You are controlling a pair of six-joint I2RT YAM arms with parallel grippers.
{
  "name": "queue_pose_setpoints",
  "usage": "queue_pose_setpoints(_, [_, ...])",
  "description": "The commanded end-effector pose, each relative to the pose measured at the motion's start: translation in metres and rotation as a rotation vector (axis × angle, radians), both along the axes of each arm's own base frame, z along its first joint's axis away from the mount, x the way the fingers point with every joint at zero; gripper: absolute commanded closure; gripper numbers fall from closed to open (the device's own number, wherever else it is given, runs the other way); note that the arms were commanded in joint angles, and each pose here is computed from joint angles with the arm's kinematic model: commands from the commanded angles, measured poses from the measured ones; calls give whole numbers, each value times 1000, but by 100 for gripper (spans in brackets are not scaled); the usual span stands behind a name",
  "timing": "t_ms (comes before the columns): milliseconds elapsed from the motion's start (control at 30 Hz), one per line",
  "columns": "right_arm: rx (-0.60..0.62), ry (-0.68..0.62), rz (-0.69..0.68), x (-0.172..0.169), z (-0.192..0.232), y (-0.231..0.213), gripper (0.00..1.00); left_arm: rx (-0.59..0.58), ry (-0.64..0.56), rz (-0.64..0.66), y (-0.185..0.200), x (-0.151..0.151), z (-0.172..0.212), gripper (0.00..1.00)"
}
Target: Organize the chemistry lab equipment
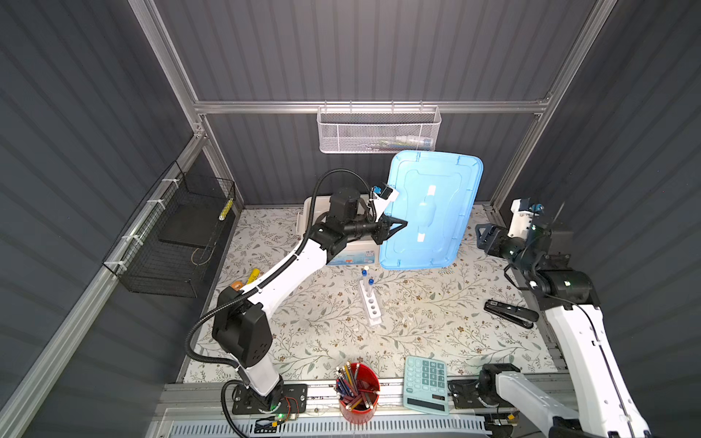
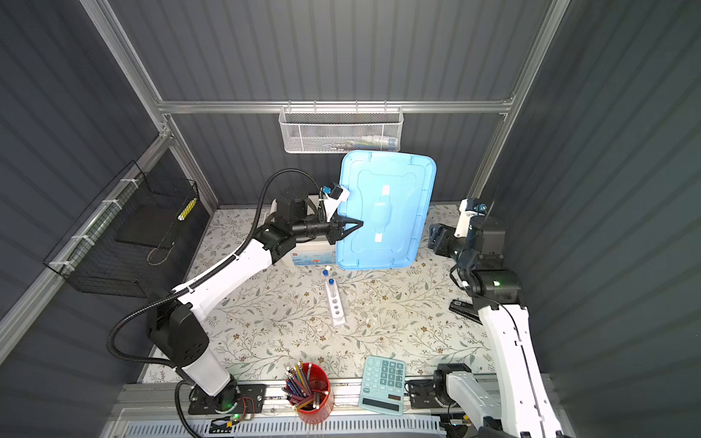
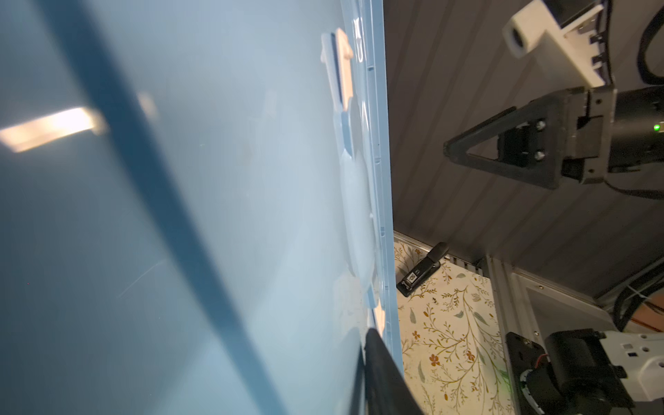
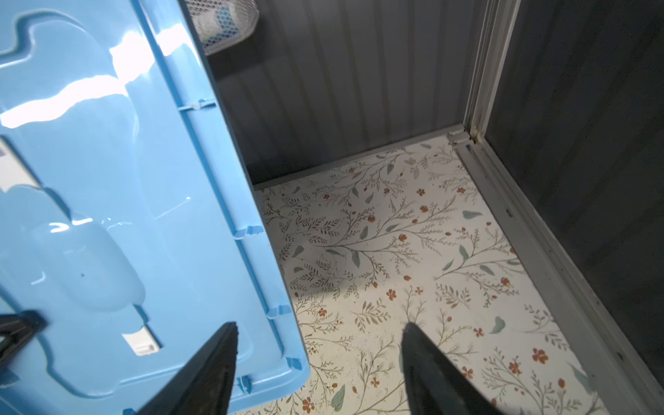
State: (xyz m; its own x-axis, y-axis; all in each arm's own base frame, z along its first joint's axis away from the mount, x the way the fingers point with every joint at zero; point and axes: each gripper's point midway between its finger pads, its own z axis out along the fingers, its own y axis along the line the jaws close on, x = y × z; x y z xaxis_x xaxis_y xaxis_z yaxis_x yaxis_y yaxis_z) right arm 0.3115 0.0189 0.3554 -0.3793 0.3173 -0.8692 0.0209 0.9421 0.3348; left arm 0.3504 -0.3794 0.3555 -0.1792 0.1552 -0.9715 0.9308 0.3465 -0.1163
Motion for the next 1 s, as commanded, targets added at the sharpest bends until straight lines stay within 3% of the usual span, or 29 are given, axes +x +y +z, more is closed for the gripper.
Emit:
queue_pose_setpoints(0, [150,-125,68,-7,21,14,18,21,-184,103,19,4,44,93])
queue_pose_setpoints(67, [191,-188,97,-9,39,18,19,47,-234,153,28,7,51,93])
queue_pose_setpoints(267, [318,-78,228,-8,73,44,22,140,-394,314,58,20,69,95])
queue_pose_setpoints(567, [730,-31,513,-5,126,94,25,327,-704,445,80,27,83,95])
queue_pose_setpoints(800, [820,-6,545,-12,141,101,25,532,-959,467,75,26,84,96])
queue_pose_setpoints(967, [913,20,547,-8,132,104,27,625,-1061,450,66,25,76,98])
